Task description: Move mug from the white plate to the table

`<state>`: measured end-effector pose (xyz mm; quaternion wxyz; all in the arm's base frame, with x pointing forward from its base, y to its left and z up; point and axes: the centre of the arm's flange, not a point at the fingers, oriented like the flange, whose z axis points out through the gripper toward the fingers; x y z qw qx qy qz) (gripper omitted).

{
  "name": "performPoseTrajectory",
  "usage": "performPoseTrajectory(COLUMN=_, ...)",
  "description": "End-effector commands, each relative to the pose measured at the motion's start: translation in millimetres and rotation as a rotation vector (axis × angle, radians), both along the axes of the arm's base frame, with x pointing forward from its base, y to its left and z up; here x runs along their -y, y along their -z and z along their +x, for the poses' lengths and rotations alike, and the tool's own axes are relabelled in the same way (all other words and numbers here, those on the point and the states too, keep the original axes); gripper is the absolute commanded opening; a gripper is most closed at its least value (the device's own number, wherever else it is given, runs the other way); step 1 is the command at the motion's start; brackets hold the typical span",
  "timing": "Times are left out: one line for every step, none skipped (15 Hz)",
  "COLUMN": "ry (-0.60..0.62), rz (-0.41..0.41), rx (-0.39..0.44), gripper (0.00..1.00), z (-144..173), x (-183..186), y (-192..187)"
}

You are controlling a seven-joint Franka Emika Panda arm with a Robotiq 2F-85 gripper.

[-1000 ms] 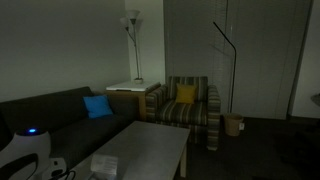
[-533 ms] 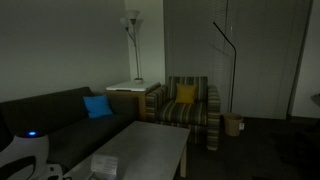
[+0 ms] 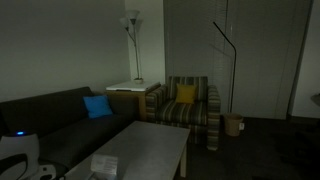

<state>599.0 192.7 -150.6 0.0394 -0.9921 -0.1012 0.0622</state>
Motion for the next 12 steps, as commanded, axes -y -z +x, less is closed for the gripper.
performPoseTrajectory(ry=0.007, rz=-0.067, rx=0.025, gripper=0.03, z=30.2, x=-8.5, y=68.0)
performPoseTrajectory(ry=0.016, rz=-0.071, rx=0.028, gripper=0.03, z=28.9, x=-10.8, y=68.2)
performPoseTrajectory(ry=0.023, rz=-0.073, rx=0.028, gripper=0.03, z=29.0, x=-11.1, y=68.0)
performPoseTrajectory(ry=0.029, rz=-0.076, rx=0.028, gripper=0.03, z=28.8, x=-11.5, y=68.0)
performPoseTrajectory(ry=0.035, rz=-0.076, rx=0.027, gripper=0.03, z=34.4, x=-6.5, y=65.3)
performPoseTrajectory(ry=0.04, rz=-0.075, rx=0.028, gripper=0.03, z=36.4, x=-4.4, y=64.2)
performPoseTrajectory(ry=0.043, rz=-0.076, rx=0.029, gripper=0.03, z=38.0, x=-2.0, y=63.5)
performPoseTrajectory(ry=0.046, rz=-0.079, rx=0.03, gripper=0.03, z=39.9, x=1.2, y=62.3)
performPoseTrajectory(ry=0.048, rz=-0.081, rx=0.031, gripper=0.03, z=39.3, x=1.9, y=62.7)
performPoseTrajectory(ry=0.05, rz=-0.083, rx=0.031, gripper=0.13, z=40.3, x=3.9, y=62.1)
performPoseTrajectory(ry=0.051, rz=-0.085, rx=0.033, gripper=0.37, z=35.6, x=-0.4, y=64.7)
performPoseTrajectory(ry=0.053, rz=-0.084, rx=0.034, gripper=0.4, z=35.5, x=-0.7, y=63.2)
